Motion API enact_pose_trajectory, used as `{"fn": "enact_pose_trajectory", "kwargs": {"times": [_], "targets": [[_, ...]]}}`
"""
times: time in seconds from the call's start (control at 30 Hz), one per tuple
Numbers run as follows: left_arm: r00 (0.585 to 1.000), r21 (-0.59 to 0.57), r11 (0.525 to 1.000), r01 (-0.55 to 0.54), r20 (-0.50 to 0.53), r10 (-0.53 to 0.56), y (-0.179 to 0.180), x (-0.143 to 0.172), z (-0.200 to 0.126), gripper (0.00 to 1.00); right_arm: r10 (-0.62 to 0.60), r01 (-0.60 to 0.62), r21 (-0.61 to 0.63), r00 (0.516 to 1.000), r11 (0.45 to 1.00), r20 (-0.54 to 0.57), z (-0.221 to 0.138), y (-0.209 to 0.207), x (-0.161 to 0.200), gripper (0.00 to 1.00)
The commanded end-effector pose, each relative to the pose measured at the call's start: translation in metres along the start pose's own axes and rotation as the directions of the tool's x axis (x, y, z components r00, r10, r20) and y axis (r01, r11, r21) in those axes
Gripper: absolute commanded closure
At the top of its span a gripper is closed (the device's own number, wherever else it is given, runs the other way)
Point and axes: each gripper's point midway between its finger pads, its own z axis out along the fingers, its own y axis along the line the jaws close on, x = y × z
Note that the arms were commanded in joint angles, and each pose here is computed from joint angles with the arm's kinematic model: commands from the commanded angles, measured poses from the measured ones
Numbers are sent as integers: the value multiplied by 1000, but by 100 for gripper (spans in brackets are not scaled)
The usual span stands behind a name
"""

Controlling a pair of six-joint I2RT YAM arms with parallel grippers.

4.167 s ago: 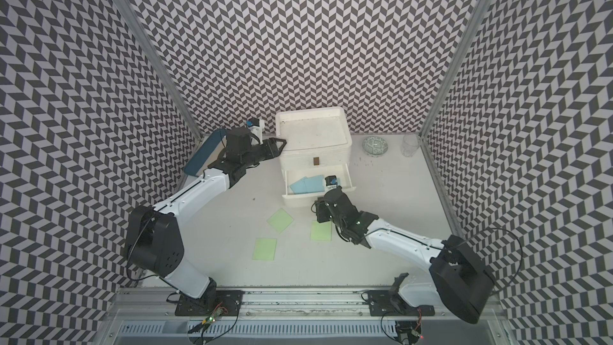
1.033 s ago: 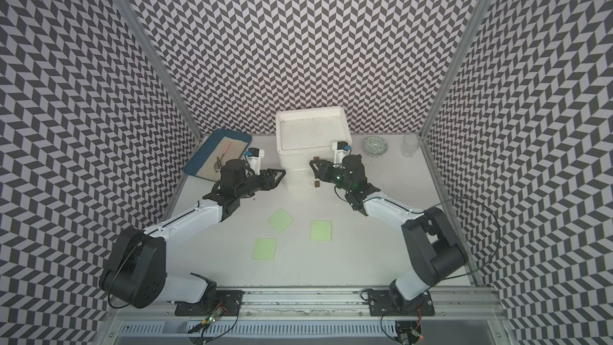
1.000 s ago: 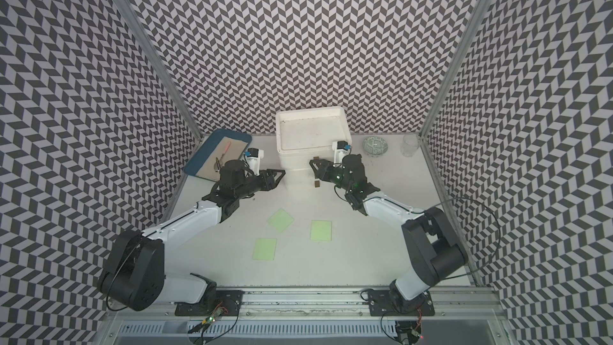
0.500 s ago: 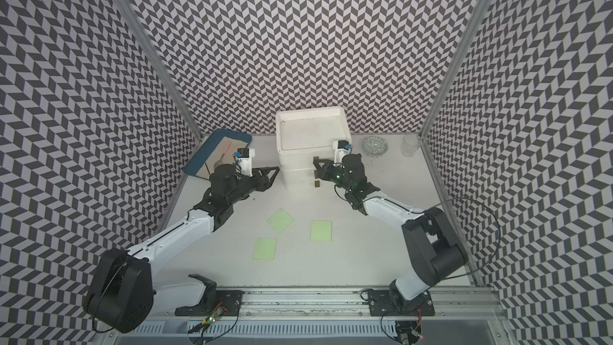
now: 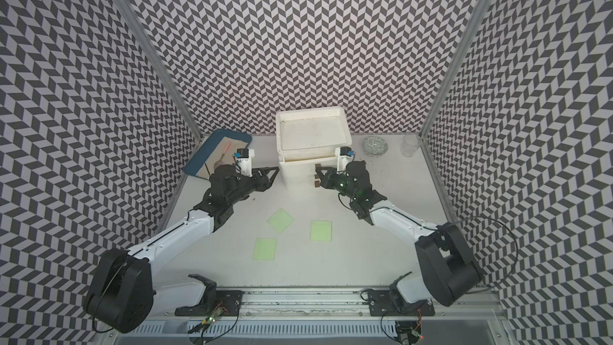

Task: Please put the sticky notes in the drawer by color
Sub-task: Open the drawer in the storage box.

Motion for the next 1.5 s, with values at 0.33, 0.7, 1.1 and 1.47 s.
{"fn": "enact_pose_trajectory", "kwargs": {"times": [0.33,0.7,1.1,1.47], "targets": [[994,16,1000,-9,112,7,-17,-23,-24,43,-18,20,16,994,1000,-110,-55,23,69,100],[993,24,1000,-2,120,-1,-20,-24,-27,43,-8,9,6,989,1000,-147,-65,29,84,100],[993,40,999,-5,116,1,-28,-22,-26,42,-45,43,-20,991,999,-124,-66,51,70,95],[994,53,999,-6,106,0,-34,-18,-23,42,-61,48,-83,985,995,-161,-52,76,81,95]]}}
